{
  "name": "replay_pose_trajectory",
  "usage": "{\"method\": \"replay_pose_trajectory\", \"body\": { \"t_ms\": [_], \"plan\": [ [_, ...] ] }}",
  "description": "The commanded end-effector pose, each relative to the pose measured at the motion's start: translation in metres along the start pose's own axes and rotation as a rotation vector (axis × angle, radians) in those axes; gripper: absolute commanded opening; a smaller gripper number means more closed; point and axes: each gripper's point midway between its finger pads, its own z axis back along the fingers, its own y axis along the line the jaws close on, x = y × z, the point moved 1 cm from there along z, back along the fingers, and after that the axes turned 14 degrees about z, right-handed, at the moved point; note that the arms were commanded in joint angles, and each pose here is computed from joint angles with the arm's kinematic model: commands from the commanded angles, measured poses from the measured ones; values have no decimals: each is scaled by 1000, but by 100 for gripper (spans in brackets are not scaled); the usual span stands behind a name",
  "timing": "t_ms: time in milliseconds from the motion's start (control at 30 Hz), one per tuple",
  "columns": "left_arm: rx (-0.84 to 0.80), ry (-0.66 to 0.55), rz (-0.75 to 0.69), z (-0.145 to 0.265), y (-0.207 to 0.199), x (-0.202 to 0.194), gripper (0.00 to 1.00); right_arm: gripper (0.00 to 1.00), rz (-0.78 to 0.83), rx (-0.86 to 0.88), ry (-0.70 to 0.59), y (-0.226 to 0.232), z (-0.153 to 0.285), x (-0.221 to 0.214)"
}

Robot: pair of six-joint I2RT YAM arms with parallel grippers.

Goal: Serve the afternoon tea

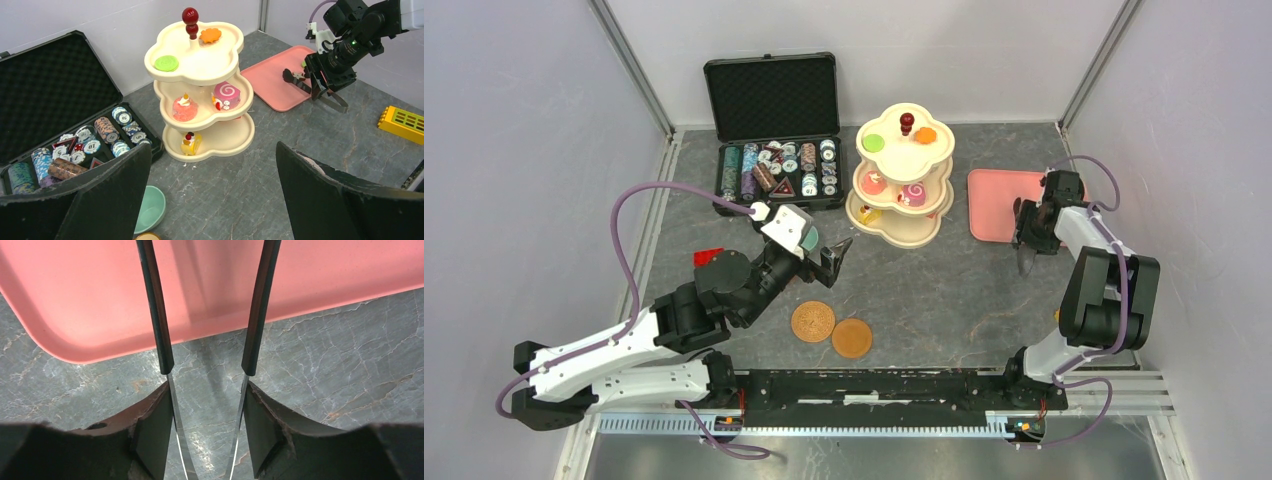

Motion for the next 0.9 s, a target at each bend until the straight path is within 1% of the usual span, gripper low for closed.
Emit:
{"method": "replay_pose_trajectory", "body": {
  "t_ms": [0, 200, 367, 867],
  "plan": [
    [-6, -41, 8, 0, -2, 10, 100, 55, 11, -40, -32, -9, 3, 17],
    [-13, -42, 13, 0, -3, 11, 100, 50, 10, -48, -27, -10, 2, 16],
    [-14, -44, 16, 1, -3, 11, 100, 52, 12, -37, -18, -9, -1, 15],
    [-17, -42, 17, 0, -4, 10, 100, 50, 27, -20, -5, -7, -13, 19]
  ]
}}
